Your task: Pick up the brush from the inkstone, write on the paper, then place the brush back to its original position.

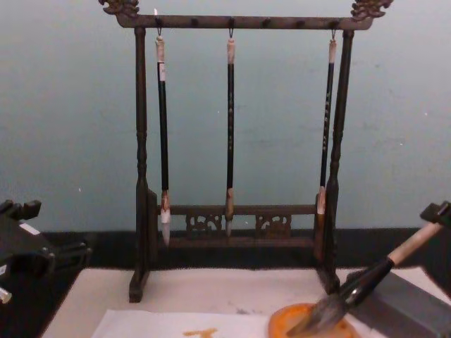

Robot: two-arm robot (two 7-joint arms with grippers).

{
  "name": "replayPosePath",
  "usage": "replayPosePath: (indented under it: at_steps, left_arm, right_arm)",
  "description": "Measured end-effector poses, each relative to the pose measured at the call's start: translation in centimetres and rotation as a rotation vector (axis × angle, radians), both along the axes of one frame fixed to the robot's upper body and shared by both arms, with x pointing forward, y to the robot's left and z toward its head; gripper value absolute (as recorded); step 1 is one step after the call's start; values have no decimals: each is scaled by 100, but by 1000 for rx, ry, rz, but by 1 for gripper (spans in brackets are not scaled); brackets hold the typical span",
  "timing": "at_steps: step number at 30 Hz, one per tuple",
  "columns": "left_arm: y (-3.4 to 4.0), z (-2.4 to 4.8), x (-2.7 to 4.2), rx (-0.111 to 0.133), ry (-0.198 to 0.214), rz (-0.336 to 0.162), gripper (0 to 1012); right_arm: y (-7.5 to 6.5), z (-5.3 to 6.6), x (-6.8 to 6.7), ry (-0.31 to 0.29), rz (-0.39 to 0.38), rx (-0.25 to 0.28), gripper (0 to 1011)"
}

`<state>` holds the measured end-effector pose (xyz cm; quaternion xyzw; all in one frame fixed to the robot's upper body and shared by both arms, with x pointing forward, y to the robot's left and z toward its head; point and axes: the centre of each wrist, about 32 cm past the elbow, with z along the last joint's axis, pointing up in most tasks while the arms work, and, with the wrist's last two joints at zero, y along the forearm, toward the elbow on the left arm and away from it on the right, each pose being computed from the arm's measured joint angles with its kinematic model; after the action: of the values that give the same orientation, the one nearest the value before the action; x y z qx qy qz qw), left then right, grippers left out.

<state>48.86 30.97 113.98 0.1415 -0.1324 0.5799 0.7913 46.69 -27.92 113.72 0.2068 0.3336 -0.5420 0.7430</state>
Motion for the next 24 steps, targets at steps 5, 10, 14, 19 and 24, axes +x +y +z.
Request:
replayPosePath:
  at_steps: [5, 10, 14, 19, 24]
  left_arm:
    - [0, 0, 0, 0, 0, 0, 1010]
    - [0, 0, 0, 0, 0, 0, 1010]
    - [0, 0, 0, 0, 0, 0, 1010]
    - [0, 0, 0, 0, 0, 0, 1010]
    - [0, 0, 0, 0, 0, 0, 1010]
  right_arm:
    - [89, 78, -53, -70, -12, -123, 1000]
    - [204, 123, -43, -136, -22, -254, 1000]
    - [314, 119, 0, -194, -18, -401, 1000]
    - [414, 64, 31, -253, -16, -568, 1000]
    - [488, -21, 44, -308, -14, -753, 1000]
